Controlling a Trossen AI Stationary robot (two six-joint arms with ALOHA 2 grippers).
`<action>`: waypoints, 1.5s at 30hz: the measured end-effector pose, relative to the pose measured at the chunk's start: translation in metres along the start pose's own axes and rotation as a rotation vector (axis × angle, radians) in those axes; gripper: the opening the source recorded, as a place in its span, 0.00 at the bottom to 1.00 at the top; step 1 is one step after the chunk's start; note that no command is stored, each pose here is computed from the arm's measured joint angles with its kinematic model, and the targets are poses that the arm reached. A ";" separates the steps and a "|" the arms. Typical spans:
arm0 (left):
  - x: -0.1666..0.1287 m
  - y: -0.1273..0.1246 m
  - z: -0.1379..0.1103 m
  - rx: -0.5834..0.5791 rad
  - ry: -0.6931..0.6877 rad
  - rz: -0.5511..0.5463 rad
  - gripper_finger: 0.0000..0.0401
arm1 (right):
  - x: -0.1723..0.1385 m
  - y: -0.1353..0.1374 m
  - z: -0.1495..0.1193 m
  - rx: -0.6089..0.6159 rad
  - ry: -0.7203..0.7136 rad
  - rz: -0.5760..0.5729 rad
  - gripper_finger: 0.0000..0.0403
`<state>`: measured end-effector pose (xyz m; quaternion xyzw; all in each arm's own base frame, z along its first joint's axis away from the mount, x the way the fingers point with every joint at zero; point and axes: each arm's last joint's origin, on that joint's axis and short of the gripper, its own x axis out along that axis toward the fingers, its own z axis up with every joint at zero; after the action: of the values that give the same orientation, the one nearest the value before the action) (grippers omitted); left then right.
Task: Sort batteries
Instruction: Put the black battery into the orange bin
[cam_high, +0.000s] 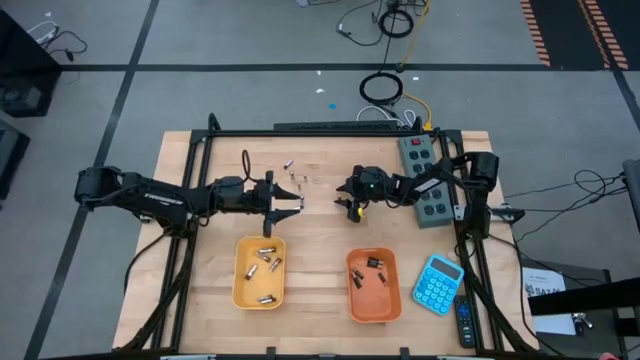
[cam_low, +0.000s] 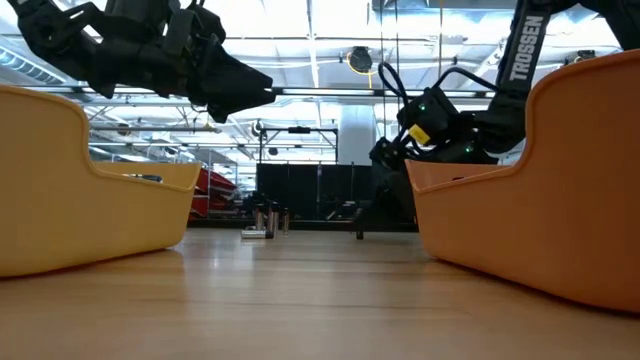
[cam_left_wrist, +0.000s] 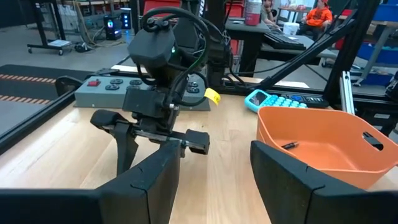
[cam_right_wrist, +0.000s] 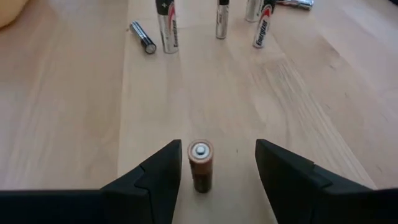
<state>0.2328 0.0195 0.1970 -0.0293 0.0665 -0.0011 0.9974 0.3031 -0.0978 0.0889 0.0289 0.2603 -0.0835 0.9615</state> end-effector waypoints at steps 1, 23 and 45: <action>0.000 0.000 0.000 0.000 0.000 0.000 0.51 | 0.000 0.000 0.000 0.001 0.002 -0.001 0.49; 0.000 0.000 0.000 0.002 0.001 0.005 0.51 | -0.001 -0.015 -0.005 0.018 0.028 -0.095 0.04; 0.000 0.000 -0.001 -0.001 0.012 0.005 0.51 | -0.043 0.002 0.031 -0.045 0.105 -0.093 0.04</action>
<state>0.2326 0.0198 0.1958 -0.0294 0.0725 0.0014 0.9969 0.2819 -0.0926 0.1374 -0.0007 0.3133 -0.1207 0.9419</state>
